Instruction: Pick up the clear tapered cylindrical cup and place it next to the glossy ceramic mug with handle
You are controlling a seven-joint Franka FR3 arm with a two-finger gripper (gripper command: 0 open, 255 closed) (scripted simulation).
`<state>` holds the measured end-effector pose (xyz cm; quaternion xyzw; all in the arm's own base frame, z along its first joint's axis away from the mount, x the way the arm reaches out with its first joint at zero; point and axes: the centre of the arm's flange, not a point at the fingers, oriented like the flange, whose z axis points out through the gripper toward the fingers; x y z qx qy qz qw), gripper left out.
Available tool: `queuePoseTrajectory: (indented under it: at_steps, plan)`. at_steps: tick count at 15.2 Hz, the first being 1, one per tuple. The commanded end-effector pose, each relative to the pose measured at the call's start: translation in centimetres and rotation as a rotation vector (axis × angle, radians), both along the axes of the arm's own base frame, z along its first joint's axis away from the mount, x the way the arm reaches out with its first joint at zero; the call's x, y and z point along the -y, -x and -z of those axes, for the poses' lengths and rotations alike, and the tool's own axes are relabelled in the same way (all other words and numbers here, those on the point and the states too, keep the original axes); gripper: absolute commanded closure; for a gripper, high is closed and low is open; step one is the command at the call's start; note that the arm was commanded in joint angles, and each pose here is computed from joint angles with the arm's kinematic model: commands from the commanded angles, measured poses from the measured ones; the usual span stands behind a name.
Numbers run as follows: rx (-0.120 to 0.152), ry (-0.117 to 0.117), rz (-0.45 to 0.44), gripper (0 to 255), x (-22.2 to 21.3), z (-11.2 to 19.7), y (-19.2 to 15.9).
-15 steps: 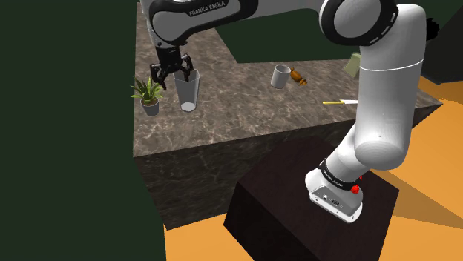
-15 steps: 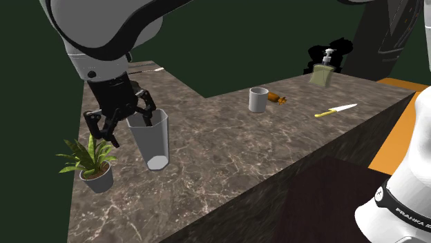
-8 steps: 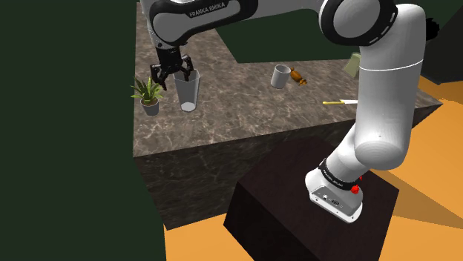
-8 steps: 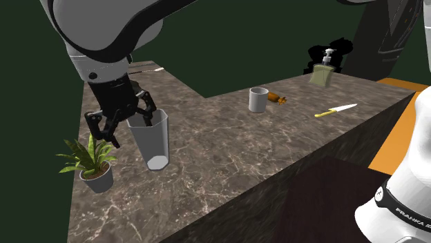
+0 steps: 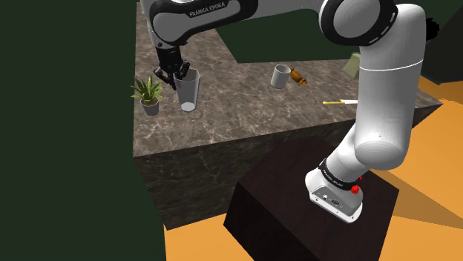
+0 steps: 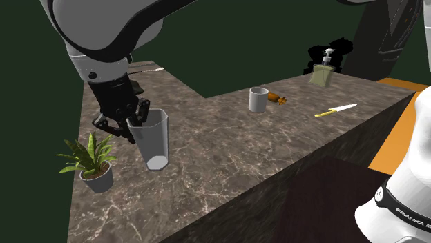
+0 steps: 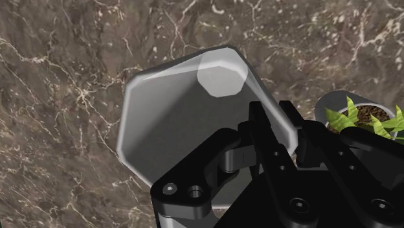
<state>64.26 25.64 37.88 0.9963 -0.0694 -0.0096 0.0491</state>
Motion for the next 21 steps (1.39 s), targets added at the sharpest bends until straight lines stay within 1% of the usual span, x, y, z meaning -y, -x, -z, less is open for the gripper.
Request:
queuePoseTrajectory:
  at_steps: [1,3,21]
  plan:
    - [-0.001,0.000,0.000,255,0.0,0.1,0.0]
    - [-0.001,0.000,0.000,255,0.0,0.1,0.0]
    - [-0.001,0.000,0.000,255,0.0,-9.4,0.0]
